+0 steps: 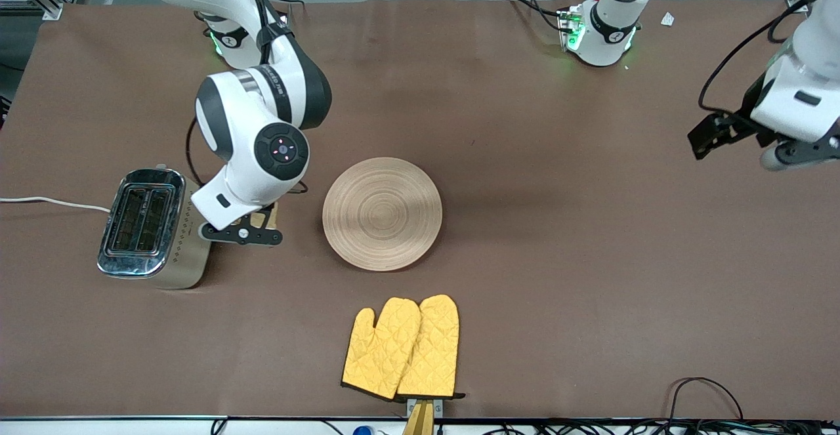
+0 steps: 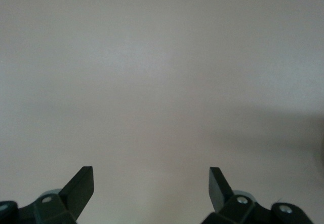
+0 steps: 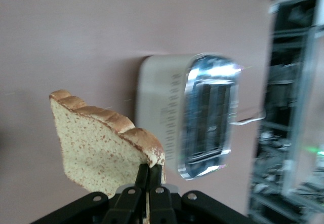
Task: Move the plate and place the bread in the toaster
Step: 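Lift the bread with the right gripper and carry it above the toaster, then lower the bread with the right gripper into the toaster slot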
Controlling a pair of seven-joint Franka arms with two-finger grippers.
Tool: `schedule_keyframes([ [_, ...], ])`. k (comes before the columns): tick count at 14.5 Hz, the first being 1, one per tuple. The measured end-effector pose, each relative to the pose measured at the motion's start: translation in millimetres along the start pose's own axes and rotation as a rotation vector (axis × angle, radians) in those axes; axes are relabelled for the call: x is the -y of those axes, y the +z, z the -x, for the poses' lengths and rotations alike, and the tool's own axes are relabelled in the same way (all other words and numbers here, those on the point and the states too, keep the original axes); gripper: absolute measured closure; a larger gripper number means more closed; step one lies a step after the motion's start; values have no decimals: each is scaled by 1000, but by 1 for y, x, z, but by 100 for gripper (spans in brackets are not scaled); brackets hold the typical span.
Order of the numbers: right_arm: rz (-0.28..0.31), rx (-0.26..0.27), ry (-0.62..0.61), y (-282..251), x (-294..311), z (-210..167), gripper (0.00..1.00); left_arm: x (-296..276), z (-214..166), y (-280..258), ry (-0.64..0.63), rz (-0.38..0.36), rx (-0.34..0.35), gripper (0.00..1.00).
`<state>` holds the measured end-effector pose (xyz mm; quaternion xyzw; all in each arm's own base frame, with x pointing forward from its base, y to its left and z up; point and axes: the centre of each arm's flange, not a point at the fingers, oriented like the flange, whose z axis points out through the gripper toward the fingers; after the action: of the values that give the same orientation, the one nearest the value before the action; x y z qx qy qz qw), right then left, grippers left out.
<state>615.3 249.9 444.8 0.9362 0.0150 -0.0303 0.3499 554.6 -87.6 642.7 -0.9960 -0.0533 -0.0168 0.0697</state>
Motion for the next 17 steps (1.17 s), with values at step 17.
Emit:
schedule_keyframes([
  [17, 359, 369, 47, 145, -84, -34, 96, 41, 16, 5, 77, 58, 36, 0],
])
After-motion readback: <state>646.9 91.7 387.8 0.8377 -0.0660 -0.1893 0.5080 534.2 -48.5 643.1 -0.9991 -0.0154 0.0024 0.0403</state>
